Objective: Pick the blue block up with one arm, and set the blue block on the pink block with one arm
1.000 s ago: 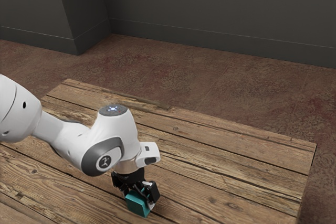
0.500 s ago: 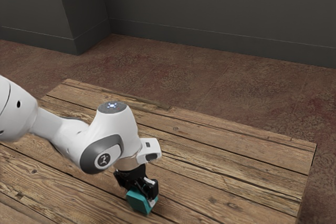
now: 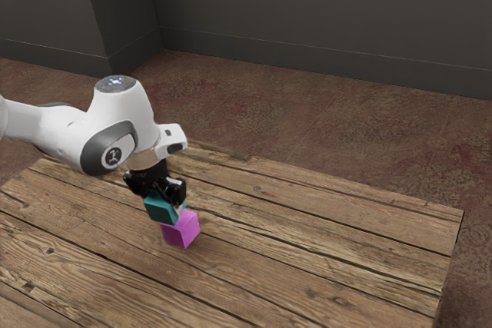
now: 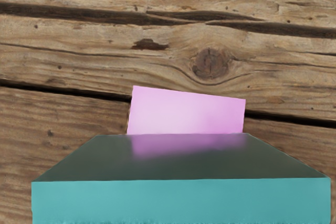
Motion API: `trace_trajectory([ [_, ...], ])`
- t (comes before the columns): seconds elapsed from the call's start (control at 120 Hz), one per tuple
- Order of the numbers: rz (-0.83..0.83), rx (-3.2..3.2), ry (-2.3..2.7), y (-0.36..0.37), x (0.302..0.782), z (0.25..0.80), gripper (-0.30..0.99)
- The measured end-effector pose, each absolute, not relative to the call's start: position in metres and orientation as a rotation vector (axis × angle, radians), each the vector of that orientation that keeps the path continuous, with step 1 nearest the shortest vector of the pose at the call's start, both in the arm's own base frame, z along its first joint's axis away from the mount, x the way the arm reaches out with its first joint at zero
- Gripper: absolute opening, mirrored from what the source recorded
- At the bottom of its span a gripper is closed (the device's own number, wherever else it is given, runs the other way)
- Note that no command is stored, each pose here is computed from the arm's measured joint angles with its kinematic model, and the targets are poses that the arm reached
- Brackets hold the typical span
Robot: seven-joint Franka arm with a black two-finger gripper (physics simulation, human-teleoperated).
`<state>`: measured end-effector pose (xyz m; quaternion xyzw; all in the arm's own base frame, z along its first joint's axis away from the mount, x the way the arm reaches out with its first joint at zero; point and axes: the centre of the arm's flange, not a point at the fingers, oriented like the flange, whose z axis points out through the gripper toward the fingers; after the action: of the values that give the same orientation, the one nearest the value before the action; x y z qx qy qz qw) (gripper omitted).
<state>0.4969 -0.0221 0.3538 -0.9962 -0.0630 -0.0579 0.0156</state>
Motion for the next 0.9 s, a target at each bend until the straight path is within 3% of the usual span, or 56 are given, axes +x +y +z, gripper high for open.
trace_trajectory([
  [0.508,-0.144,-3.08,-0.102,-0.018,0.527,0.344,0.31],
  [0.9,-0.139,-3.09,-0.034,-0.034,0.522,0.344,0.31],
])
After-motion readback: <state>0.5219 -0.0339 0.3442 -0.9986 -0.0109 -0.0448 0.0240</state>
